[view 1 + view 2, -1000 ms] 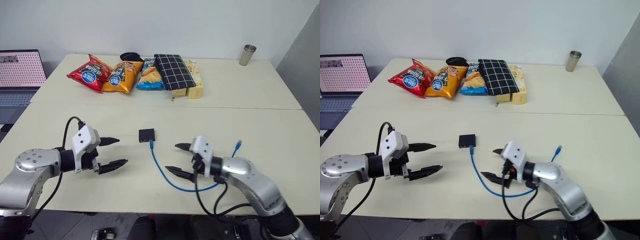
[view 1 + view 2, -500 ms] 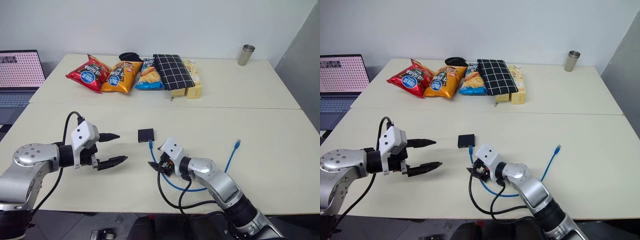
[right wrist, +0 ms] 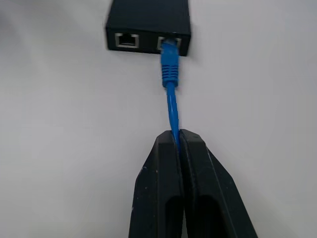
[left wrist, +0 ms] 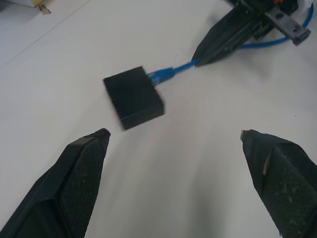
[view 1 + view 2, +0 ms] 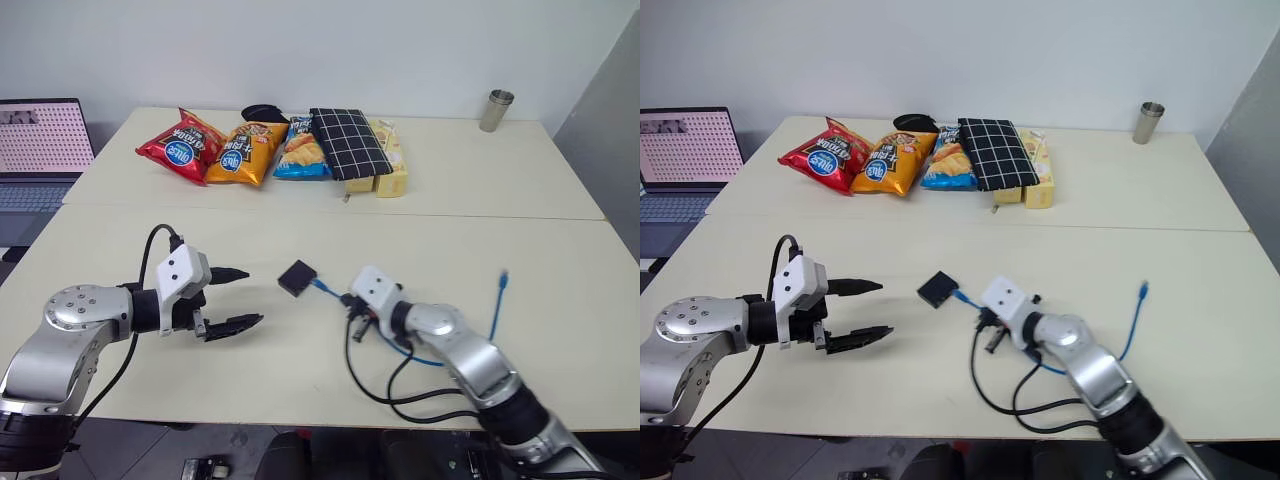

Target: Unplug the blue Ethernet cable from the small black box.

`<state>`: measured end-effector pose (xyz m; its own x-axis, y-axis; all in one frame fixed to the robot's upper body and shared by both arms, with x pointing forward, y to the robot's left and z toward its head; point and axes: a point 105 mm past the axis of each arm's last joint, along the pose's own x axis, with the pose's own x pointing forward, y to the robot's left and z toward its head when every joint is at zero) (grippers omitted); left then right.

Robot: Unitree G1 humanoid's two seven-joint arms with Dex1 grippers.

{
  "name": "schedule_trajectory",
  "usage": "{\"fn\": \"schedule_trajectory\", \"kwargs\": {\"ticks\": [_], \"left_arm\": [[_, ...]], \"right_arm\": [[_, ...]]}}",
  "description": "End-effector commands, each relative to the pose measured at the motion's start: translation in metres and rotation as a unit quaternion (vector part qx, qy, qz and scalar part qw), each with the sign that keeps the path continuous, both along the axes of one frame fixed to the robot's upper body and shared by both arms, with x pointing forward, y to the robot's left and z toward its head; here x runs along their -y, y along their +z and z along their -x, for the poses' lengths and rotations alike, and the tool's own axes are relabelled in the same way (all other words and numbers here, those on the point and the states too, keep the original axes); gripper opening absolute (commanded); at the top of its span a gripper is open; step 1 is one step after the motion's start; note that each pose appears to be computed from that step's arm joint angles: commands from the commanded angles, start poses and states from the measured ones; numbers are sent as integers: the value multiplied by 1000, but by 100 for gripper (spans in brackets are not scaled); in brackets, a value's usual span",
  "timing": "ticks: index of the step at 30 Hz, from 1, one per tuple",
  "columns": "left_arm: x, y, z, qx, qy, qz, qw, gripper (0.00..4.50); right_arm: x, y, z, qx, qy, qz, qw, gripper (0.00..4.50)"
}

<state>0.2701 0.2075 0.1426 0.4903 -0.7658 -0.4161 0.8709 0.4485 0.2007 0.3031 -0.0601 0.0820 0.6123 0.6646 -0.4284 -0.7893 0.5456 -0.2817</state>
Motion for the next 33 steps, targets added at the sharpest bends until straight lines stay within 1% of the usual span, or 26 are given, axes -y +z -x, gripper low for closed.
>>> {"fn": "schedule_trajectory", "kwargs": {"ticks": [1,3,5,6,7,9,14,19,25,28,33], "left_arm": [[7,4,0,16,-16,1,1000,450],[9,3,-1,16,-20,4,1000,450],[12,2,-2,15,-23,7,1000,450],[14,2,-3,14,-26,9,1000,450],[16,1,-3,14,-28,11,999,450],[18,1,-3,13,-32,14,999,450],[24,1,1,-1,-43,27,999,450],[35,1,12,-34,-65,52,996,450],[39,-2,13,-39,-66,52,996,450],[40,-4,13,-41,-65,56,995,450],[42,-7,11,-49,-58,66,995,450]], "right_arm": [[34,11,12,-7,13,20,1000,2],[50,11,17,-18,16,42,999,2],[57,11,17,-28,9,39,999,2],[57,11,17,-30,9,36,999,46],[57,11,16,-31,8,33,999,52],[54,10,16,-35,8,26,999,95],[44,14,2,-36,-34,-27,998,206],[32,8,-9,-39,-46,-46,997,206],[29,3,-14,-44,-44,-44,997,206],[31,6,-16,-38,-46,-45,997,154],[29,11,-14,-27,-24,-36,999,31]]}}
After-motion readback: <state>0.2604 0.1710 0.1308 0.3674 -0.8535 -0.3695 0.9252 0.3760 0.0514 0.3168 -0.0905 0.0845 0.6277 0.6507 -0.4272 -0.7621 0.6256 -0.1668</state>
